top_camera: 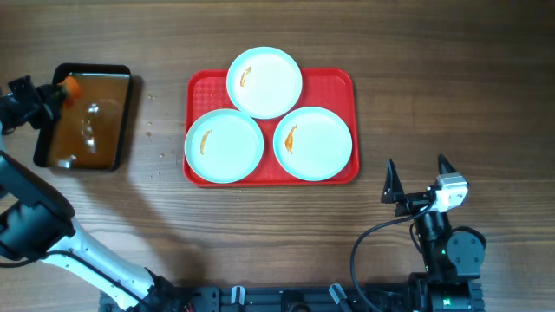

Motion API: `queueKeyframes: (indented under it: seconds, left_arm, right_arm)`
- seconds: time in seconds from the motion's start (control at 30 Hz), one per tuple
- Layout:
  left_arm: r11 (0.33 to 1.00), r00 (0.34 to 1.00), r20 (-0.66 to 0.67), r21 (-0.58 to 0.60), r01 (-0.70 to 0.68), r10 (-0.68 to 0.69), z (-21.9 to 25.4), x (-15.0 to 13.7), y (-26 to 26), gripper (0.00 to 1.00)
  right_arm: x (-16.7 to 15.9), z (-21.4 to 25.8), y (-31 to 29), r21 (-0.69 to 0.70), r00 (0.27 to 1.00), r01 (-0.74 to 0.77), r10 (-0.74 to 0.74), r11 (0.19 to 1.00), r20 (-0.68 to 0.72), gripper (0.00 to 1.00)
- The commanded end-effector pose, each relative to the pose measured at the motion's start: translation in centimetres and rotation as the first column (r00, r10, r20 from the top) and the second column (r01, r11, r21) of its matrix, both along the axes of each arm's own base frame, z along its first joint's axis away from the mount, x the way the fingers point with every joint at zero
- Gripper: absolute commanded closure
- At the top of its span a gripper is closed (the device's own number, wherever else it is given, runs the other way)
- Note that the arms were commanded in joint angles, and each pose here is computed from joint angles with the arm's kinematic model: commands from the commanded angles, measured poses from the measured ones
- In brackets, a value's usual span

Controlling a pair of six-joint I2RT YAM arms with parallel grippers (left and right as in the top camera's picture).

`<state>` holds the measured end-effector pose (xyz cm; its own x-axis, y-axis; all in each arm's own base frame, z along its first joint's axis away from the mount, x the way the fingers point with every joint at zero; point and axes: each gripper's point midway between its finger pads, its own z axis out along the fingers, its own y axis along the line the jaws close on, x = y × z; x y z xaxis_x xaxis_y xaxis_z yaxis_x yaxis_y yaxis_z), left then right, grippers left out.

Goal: Clean dirty plates on tray and stack at the side
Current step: 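Lift the sponge with the left gripper out of the water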

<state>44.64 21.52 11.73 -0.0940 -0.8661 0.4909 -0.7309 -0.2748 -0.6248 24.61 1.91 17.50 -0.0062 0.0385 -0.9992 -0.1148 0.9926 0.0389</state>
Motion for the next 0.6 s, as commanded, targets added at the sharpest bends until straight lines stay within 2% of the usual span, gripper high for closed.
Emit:
queueKeyframes:
  seconds: [0.0,0.07,0.2,0.27,0.3,0.37,0.43,0.47,0.5,0.53,0.57]
  left_arm:
    - [0.977,0.989,-0.121,0.204,-0.063,0.089,-0.9,-1.2,2.7,0.96]
    - [0.970,0.973,-0.205,0.239,-0.053,0.104,-2.2,-2.1,2.4,0.96]
    - [0.980,0.968,-0.247,0.200,0.009,0.041,-3.3,-1.4,-0.5,0.96]
    - [0.993,0.986,-0.164,0.118,0.022,-0.002,-1.9,0.0,-2.1,0.96]
    - [1.000,0.999,-0.041,-0.022,0.018,-0.019,0.5,1.5,-3.2,0.96]
    - [0.972,0.994,0.107,-0.234,0.029,-0.004,4.5,2.7,-3.6,0.96]
    - [0.947,0.977,0.210,-0.310,0.086,-0.020,7.0,3.0,-3.5,0.96]
    - [0.939,0.965,0.260,-0.321,0.125,-0.039,7.9,3.0,-3.6,0.96]
    - [0.954,0.961,0.272,-0.272,0.123,-0.047,7.6,3.1,-3.2,0.96]
    - [0.981,0.968,0.245,-0.175,0.089,-0.045,6.2,3.2,-2.5,0.96]
    - [0.997,0.989,0.146,-0.062,0.040,-0.030,3.5,2.8,-1.8,0.96]
  right_arm:
    - [0.0,0.1,0.0,-0.012,1.000,-0.002,0.002,1.000,0.009,0.00]
    - [0.0,0.1,0.0,-0.012,1.000,-0.002,0.002,1.000,0.009,0.00]
    - [0.0,0.1,0.0,-0.012,1.000,-0.002,0.002,1.000,0.009,0.00]
    - [0.0,0.1,0.0,-0.013,1.000,-0.002,0.002,1.000,0.009,0.00]
    - [0.0,0.1,0.0,-0.012,1.000,-0.002,0.002,1.000,0.009,0.00]
    - [0.0,0.1,0.0,-0.013,1.000,-0.002,0.002,1.000,0.009,0.00]
    - [0.0,0.1,0.0,-0.012,1.000,-0.002,0.002,1.000,0.009,0.00]
    - [0.0,0.1,0.0,-0.013,1.000,-0.002,0.002,1.000,0.009,0.00]
    - [0.0,0.1,0.0,-0.012,1.000,-0.002,0.002,1.000,0.009,0.00]
    - [0.0,0.1,0.0,-0.012,1.000,-0.002,0.002,1.000,0.009,0.00]
    - [0.0,0.1,0.0,-0.012,1.000,-0.002,0.002,1.000,0.009,0.00]
